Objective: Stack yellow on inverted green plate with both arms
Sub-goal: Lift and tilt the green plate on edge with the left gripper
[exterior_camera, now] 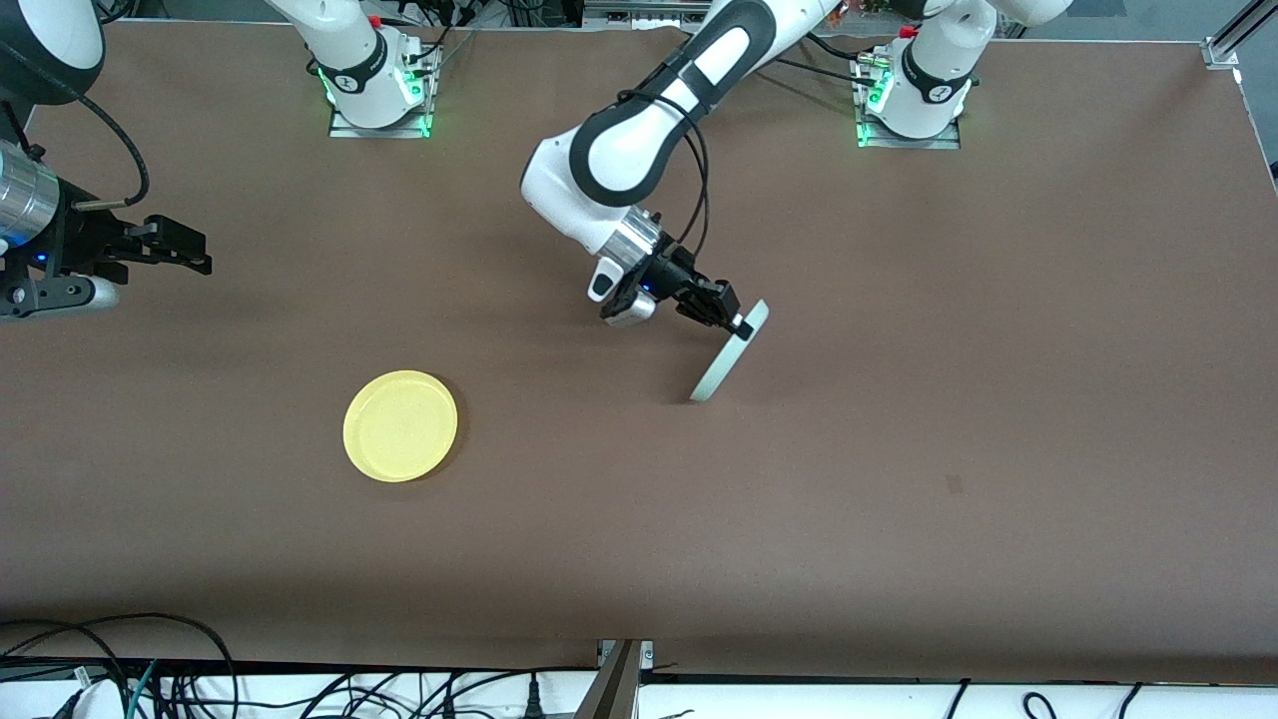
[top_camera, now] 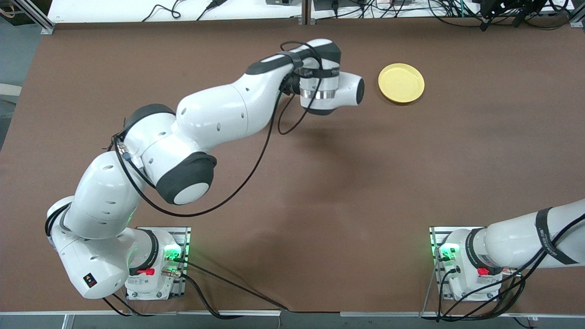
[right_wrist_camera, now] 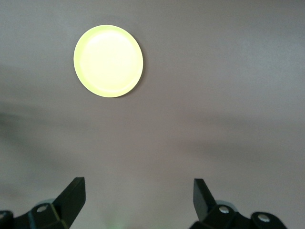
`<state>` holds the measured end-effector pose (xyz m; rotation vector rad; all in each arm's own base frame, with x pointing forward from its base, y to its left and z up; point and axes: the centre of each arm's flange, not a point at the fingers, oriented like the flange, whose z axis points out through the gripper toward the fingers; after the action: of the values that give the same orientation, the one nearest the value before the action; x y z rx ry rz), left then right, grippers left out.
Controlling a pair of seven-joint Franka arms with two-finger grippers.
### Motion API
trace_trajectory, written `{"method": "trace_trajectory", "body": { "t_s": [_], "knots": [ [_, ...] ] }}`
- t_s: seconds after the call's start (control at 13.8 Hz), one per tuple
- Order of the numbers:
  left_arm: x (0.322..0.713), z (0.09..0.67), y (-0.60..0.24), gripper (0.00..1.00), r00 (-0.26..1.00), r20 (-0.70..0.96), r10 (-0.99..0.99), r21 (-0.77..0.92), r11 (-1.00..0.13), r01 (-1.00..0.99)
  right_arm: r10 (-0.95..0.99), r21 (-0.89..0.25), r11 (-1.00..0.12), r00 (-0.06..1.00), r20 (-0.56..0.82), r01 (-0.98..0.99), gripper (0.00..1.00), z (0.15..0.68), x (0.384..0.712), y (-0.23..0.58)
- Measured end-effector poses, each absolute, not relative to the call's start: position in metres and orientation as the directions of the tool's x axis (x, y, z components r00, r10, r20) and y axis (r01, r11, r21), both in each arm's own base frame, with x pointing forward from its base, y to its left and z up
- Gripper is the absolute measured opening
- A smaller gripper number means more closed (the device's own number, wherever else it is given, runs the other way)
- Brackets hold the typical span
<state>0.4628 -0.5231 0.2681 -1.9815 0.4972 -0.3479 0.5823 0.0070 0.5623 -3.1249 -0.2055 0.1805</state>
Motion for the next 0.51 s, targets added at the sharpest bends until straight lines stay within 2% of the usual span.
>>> {"method": "trace_trajectory", "body": {
  "t_s": [0.22,0.43,0.51],
  "knots": [
    [0.434,0.234,-0.541,0.03,0.87,0.086,-0.486,-0.909,-0.395,-0.131,0.132,-0.013,-0.991,0.984,-0.121,0.132,1.0,0.562,0.582,0.008],
    [0.417,0.231,-0.553,0.03,0.862,0.118,-0.493,-0.919,-0.384,-0.094,0.138,-0.018,-0.99,0.982,-0.129,0.137,1.0,0.561,0.581,0.011],
    [0.412,0.231,-0.559,0.1,0.855,0.118,-0.505,-0.913,-0.394,-0.106,0.138,-0.018,-0.99,0.982,-0.131,0.137,1.0,0.56,0.58,0.012]
  ]
}}
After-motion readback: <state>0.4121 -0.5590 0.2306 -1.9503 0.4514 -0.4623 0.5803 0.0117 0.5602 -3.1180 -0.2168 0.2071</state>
